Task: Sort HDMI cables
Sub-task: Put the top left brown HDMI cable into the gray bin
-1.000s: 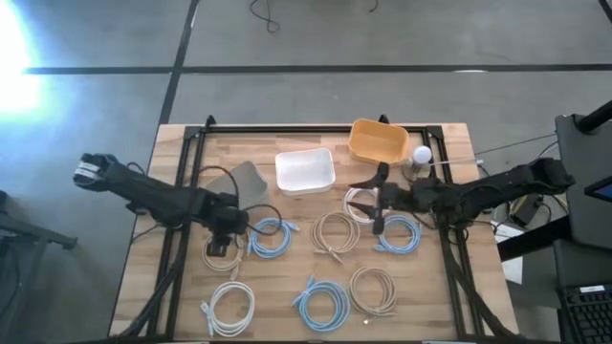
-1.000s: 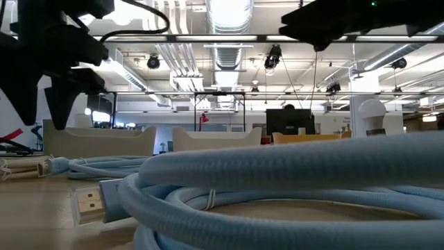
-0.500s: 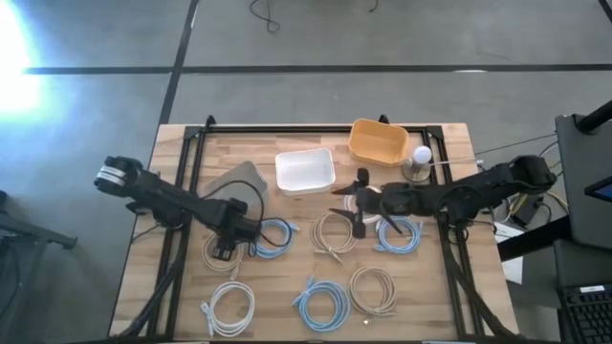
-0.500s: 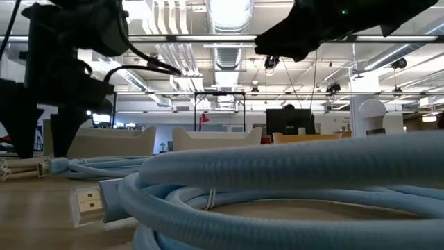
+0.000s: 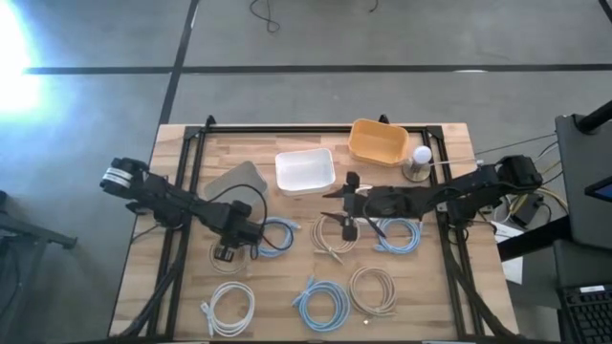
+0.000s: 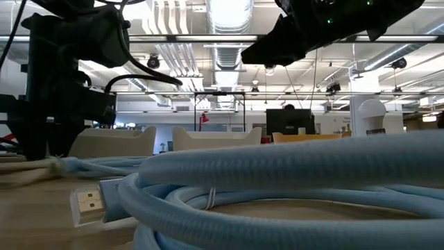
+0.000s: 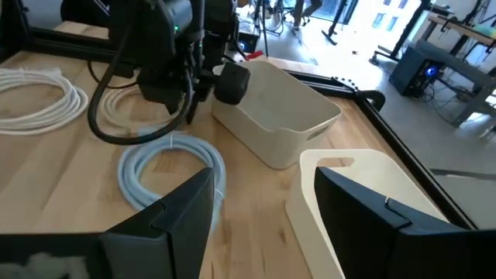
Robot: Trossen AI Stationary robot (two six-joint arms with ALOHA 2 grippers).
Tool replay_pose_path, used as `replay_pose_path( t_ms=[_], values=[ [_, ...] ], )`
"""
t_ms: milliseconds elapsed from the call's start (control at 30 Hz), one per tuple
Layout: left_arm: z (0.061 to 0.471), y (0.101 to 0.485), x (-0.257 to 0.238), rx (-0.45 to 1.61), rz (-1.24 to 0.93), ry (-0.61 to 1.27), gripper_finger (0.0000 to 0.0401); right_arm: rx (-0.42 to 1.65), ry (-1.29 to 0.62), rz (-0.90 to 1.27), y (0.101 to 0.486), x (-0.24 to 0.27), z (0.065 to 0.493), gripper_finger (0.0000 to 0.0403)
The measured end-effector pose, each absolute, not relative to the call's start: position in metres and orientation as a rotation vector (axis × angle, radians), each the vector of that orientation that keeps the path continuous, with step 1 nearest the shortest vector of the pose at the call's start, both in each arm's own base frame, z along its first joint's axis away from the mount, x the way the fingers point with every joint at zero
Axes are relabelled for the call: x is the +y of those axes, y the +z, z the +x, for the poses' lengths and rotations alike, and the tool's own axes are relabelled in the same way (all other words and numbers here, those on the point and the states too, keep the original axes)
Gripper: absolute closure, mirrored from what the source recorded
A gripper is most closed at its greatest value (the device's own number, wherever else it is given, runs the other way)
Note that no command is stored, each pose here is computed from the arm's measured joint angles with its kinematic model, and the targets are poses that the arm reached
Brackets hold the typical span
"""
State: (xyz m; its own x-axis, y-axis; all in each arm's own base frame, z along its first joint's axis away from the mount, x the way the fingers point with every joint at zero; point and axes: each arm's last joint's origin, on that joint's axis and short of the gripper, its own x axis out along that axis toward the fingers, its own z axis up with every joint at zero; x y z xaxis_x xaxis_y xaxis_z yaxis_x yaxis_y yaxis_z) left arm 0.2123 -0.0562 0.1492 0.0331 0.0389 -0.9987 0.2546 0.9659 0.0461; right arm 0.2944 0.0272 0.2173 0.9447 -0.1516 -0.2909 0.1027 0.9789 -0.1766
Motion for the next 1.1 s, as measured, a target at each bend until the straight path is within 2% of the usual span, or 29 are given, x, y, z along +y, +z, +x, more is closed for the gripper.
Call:
replay_pose_path(
  t_ms=[67,233,467,900,1100],
  values=[
    [0.211,0.152,-0.056,1.520,0.218,-0.158,0.0340,0.311,-0.130,-0.163,0.217,0.027,0.294,0.0182],
    [0.210,0.167,-0.056,1.538,0.154,-0.112,0.0355,0.304,-0.130,-0.161,0.219,0.027,0.294,0.0182],
    [0.206,0.200,-0.059,1.604,0.145,0.007,0.0351,0.300,-0.129,-0.164,0.220,0.027,0.293,0.0182],
    [0.217,0.278,-0.054,1.347,0.392,0.322,0.0348,0.300,-0.130,-0.160,0.220,0.027,0.293,0.0182],
    [0.222,0.294,-0.043,1.229,0.524,0.493,0.0347,0.300,-0.129,-0.160,0.220,0.027,0.293,0.0181]
  ],
)
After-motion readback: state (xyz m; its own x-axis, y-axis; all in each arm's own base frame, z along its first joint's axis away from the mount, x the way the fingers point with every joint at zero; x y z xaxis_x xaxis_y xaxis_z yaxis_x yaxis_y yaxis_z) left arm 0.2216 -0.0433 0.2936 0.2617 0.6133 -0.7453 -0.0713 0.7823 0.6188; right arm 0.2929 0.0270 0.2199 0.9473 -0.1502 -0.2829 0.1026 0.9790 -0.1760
